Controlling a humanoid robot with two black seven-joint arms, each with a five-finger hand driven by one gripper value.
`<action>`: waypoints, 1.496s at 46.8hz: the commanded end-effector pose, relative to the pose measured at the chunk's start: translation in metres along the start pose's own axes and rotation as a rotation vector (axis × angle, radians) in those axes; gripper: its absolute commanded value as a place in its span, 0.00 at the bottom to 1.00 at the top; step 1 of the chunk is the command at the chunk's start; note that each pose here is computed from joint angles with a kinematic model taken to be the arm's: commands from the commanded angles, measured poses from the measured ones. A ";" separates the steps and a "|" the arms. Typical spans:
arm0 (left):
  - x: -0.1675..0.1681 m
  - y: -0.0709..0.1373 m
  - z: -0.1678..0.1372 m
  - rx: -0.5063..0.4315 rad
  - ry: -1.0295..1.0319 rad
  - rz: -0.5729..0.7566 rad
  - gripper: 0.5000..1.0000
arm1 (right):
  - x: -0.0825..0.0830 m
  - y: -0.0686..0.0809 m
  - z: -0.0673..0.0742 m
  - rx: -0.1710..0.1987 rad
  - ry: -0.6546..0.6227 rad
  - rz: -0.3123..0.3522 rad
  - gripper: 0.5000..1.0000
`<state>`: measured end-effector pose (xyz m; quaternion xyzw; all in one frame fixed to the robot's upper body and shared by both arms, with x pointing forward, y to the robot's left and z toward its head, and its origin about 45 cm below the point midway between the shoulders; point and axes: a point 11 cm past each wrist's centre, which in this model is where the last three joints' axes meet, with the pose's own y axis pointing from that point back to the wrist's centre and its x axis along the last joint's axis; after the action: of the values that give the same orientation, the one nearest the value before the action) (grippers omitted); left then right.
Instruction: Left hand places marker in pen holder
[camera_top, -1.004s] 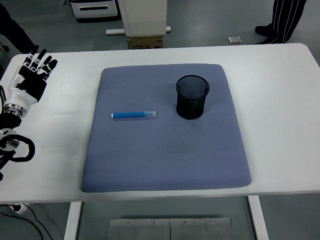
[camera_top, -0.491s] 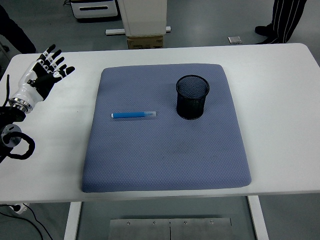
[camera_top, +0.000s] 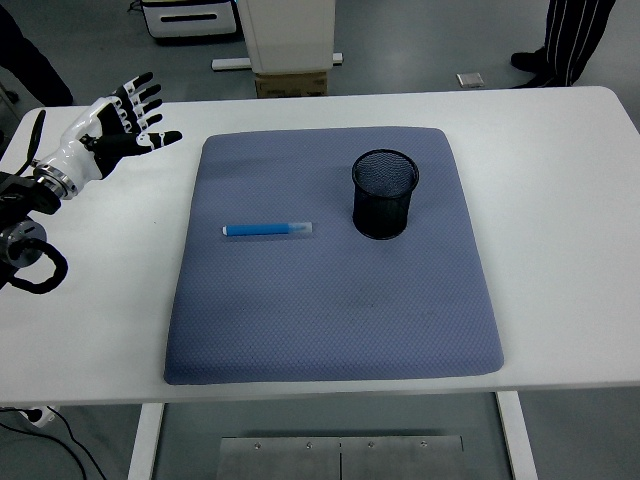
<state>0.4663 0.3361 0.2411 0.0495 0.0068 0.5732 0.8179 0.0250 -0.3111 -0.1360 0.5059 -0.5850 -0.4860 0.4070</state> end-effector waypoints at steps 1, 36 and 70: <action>-0.006 -0.003 0.003 0.017 -0.045 -0.033 1.00 | 0.000 0.000 0.000 0.000 0.000 0.000 1.00; -0.078 -0.023 0.018 0.163 -0.610 -0.467 1.00 | 0.000 0.000 0.000 0.000 0.000 0.000 1.00; -0.125 -0.032 0.001 0.245 -0.850 -0.680 1.00 | 0.000 0.000 0.000 0.000 0.000 0.000 1.00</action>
<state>0.4526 0.2081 0.2333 0.3650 -0.2419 0.2012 0.8762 0.0247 -0.3111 -0.1360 0.5057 -0.5849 -0.4862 0.4072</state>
